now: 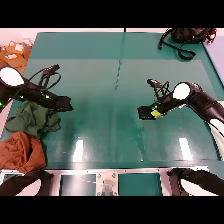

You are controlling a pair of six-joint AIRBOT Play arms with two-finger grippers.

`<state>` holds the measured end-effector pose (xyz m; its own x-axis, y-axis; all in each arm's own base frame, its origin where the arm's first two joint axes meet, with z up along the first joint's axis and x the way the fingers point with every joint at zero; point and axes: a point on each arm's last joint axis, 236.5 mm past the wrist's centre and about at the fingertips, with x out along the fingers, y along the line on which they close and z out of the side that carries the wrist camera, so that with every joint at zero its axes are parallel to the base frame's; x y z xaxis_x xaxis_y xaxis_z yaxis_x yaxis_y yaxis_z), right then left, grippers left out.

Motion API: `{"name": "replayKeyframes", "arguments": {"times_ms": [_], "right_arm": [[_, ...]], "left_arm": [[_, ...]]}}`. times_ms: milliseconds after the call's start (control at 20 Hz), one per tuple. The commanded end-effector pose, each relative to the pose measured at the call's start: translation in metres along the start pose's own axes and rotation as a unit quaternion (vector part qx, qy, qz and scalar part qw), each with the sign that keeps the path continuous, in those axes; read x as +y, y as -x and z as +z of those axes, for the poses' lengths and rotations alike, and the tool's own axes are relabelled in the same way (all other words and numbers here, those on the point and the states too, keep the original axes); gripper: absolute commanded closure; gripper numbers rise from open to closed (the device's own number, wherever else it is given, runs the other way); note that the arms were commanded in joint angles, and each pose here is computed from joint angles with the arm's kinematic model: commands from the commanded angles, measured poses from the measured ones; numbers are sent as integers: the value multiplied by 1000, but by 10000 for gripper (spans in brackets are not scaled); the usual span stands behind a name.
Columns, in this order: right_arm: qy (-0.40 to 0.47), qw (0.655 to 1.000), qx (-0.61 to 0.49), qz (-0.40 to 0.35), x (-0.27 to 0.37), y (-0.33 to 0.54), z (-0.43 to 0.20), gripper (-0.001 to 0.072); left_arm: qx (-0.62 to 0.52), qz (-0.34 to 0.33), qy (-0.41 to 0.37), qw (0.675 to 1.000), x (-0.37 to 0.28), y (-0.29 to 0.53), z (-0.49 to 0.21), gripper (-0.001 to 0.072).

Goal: Fold the shirts.

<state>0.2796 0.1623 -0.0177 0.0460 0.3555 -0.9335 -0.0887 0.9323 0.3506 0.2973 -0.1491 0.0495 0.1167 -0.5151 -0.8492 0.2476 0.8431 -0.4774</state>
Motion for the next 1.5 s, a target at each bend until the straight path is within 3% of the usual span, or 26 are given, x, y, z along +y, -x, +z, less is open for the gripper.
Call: {"name": "replayKeyframes", "arguments": {"times_ms": [0, 700, 900, 1000, 1050, 1100, 1150, 1200, 1300, 1450], "right_arm": [[0, 1000, 0, 0, 0, 0, 0, 685], [0, 1000, 0, 0, 0, 0, 0, 685], [0, 1000, -3, 1, 1, 0, 1, 685], [1, 1000, -12, 2, 1, 0, 6, 685], [1, 1000, -12, 1, 1, 0, 6, 685], [0, 1000, -14, 2, 1, 0, 7, 685], [0, 1000, -21, 2, 2, 0, 10, 685], [0, 1000, -28, 3, 2, 0, 13, 685], [1, 999, -44, 5, 3, 1, 21, 685], [0, 999, -45, 8, 4, 1, 21, 685]], "left_arm": [[0, 0, 0, 1000, 0, 0, 0, 684], [-4, 1, 0, 1000, 0, 0, 2, 683], [-82, -3, 6, 997, -1, 3, 39, 683], [-116, 33, -7, 993, 15, 7, 54, 683], [-131, 81, -29, 988, 36, 11, 62, 683], [-128, 152, -57, 978, 67, 19, 63, 633], [-111, 223, -84, 965, 98, 28, 59, 212], [-99, 297, -72, 947, 133, 42, 53, 6], [-51, 388, -49, 919, 185, 56, 23, -13], [-17, 395, 5, 919, 233, 39, -25, -13]]}}
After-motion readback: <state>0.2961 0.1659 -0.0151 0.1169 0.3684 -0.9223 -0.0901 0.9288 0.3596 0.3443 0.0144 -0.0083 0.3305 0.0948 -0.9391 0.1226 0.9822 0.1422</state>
